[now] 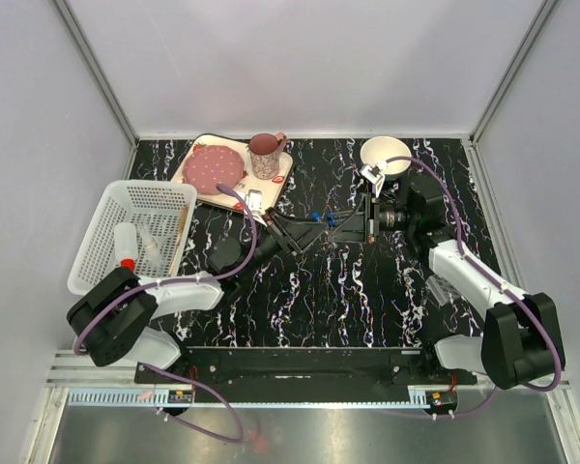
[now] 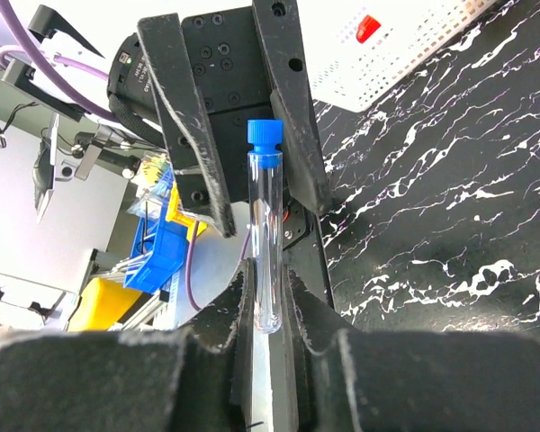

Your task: Organize the chemistry lab equipment

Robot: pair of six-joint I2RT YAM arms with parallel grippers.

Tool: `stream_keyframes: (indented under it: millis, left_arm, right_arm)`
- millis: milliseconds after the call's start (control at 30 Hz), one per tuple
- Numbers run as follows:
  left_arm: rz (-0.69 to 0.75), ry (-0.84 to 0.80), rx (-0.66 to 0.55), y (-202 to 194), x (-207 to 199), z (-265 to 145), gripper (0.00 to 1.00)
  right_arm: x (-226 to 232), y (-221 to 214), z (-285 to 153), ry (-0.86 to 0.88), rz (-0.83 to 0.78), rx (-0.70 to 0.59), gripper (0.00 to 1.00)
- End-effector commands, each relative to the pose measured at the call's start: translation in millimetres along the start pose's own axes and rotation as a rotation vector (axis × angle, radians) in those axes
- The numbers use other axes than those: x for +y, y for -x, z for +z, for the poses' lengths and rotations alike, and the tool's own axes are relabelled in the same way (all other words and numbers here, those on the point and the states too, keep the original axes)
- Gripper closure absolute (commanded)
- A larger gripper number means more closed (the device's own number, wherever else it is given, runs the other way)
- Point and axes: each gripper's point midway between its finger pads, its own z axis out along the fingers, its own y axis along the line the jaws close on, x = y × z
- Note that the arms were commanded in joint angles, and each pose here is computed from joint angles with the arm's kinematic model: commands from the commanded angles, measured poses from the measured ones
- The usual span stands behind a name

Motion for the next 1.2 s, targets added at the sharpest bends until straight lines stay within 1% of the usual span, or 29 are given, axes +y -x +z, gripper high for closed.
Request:
stream_keyframes:
  millis: [0,400,533,700,733,767,967,1000,1067,1100,1133,1167]
  left_arm:
    - [0.004,-0.153,-0.106,25.8,-37.0,8.8,0.64]
    - [-0.021,-0.168,-0.092,19.6,-40.6,10.1,0.65]
    - [-0.024,-0.178,-0.084,17.5,-42.2,12.0,0.73]
    - [-0.019,-0.184,-0.073,15.9,-42.5,13.0,0.81]
    - [-0.018,-0.186,-0.075,16.5,-43.3,12.9,0.83]
    - [-0.019,-0.190,-0.072,16.1,-44.1,12.7,0.88]
    - [-0.005,-0.203,-0.065,17.0,-47.5,9.5,0.92]
    - [0.004,-0.208,-0.067,20.2,-50.2,8.0,0.93]
    - [0.019,-0.185,-0.039,21.2,-42.7,5.6,0.93]
    - [0.034,-0.191,-0.042,27.2,-47.0,2.9,0.93]
    - [0.042,-0.172,-0.013,26.3,-40.1,0.0,0.93]
    - [0.050,-0.169,0.002,26.8,-38.9,-2.2,0.93]
  right_arm:
    - [3.8,4.2,-1.4,0.016,-0.032,-0.011,0.90]
    - [-2.7,11.9,-6.2,-0.010,-0.002,-0.052,0.90]
    - [-3.4,11.3,-6.7,-0.012,0.002,-0.056,0.89]
    - [-3.3,8.3,-8.0,-0.019,-0.001,-0.062,0.87]
    - [-2.7,8.1,-8.3,-0.020,-0.004,-0.063,0.86]
    - [-4.2,6.4,-8.5,-0.026,-0.004,-0.062,0.85]
    - [-4.3,0.1,-10.4,-0.045,-0.023,-0.053,0.77]
    - [-4.5,-0.9,-10.8,-0.049,-0.032,-0.049,0.73]
    - [-5.5,-5.2,-12.8,-0.067,-0.075,-0.031,0.67]
    - [-3.2,-6.4,-14.4,-0.075,-0.105,-0.025,0.61]
    - [-6.9,-7.6,-16.1,-0.088,-0.192,-0.013,0.59]
    - [-7.3,-13.6,-18.3,-0.106,-0.175,0.010,0.56]
